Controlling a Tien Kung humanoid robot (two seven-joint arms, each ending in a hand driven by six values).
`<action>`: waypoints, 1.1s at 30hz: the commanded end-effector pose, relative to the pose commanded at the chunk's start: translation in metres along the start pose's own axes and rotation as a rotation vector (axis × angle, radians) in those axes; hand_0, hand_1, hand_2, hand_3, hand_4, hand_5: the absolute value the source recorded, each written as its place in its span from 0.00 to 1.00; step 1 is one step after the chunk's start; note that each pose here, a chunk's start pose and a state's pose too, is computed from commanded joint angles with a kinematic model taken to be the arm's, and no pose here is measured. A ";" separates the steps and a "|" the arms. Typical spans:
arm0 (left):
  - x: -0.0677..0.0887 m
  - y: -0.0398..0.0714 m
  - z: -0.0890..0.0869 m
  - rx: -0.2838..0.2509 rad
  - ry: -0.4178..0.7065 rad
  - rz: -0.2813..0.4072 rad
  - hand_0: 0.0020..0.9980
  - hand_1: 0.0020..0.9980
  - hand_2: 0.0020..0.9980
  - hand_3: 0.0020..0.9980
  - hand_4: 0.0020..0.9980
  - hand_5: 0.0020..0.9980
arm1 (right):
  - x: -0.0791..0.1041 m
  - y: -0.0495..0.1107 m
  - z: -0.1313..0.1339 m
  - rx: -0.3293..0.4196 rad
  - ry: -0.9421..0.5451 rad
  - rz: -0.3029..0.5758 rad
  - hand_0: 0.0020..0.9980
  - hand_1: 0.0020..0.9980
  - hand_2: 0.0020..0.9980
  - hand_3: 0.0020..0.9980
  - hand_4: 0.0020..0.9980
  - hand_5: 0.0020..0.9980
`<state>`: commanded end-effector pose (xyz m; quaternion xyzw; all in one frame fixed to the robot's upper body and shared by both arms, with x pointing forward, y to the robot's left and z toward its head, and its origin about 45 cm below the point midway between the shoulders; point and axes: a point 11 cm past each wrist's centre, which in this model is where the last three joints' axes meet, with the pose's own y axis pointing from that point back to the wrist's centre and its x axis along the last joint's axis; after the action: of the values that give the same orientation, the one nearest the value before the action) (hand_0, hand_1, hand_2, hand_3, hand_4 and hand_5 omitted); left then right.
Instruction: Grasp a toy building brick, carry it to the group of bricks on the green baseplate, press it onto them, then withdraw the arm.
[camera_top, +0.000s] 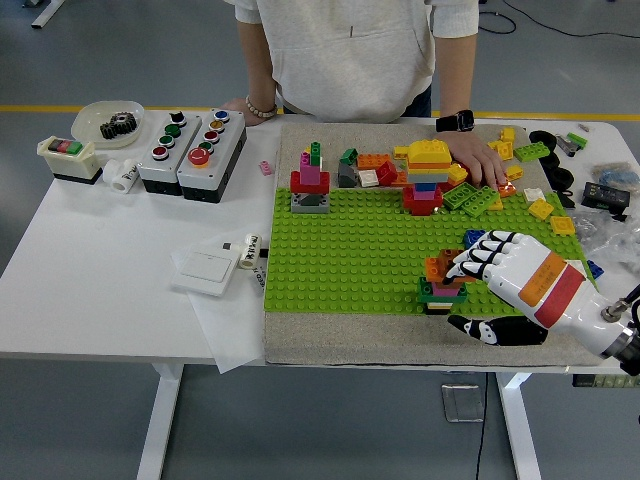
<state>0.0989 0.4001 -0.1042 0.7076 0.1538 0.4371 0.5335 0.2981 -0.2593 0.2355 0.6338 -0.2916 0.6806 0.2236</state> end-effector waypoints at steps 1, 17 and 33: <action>0.000 0.000 0.000 0.000 0.000 0.000 0.69 0.62 0.75 0.66 0.76 0.65 | 0.000 0.000 0.000 0.000 0.000 -0.001 0.59 0.55 0.60 0.58 0.76 0.45; 0.002 0.000 0.002 -0.006 0.003 0.005 0.68 0.61 0.75 0.66 0.76 0.65 | 0.013 -0.004 0.003 -0.003 0.011 0.051 0.60 0.56 0.61 0.59 0.76 0.44; 0.004 0.000 0.003 -0.010 0.001 0.005 0.68 0.61 0.75 0.66 0.76 0.65 | 0.008 -0.010 0.008 -0.013 0.008 0.034 0.60 0.57 0.62 0.59 0.77 0.45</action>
<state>0.1039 0.4009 -0.1029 0.7051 0.1501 0.4395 0.5359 0.3097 -0.2584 0.2447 0.6246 -0.3059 0.6850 0.2172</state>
